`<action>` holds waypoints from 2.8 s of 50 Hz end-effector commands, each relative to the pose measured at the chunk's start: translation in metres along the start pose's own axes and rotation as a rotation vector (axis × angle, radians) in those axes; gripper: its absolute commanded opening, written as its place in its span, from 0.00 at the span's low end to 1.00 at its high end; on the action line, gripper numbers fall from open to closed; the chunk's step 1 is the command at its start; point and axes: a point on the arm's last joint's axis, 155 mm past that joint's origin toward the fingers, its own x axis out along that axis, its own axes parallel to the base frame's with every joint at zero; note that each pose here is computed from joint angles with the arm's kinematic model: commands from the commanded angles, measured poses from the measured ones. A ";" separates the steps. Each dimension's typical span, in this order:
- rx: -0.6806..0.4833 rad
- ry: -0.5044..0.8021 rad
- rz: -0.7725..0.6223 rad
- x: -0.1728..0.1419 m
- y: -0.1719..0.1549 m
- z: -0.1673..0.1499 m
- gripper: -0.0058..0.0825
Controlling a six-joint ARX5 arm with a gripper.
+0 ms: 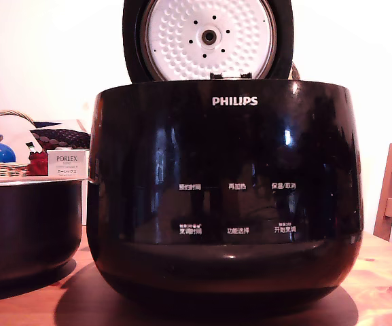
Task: Pick up the metallic pot next to the rice cooker
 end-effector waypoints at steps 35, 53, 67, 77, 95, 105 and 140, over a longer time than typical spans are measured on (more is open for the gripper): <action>0.098 0.346 -0.172 -0.022 -0.028 -0.081 0.04; 0.111 0.661 -0.336 -0.064 -0.051 -0.146 0.06; 0.359 0.734 -0.401 -0.047 -0.046 -0.168 0.52; 0.426 0.812 -0.414 -0.029 -0.042 -0.188 0.63; 0.448 0.932 -0.382 0.000 -0.027 -0.223 0.64; 0.438 0.989 -0.391 0.004 -0.024 -0.239 0.62; 0.472 1.052 -0.389 -0.003 -0.021 -0.235 0.04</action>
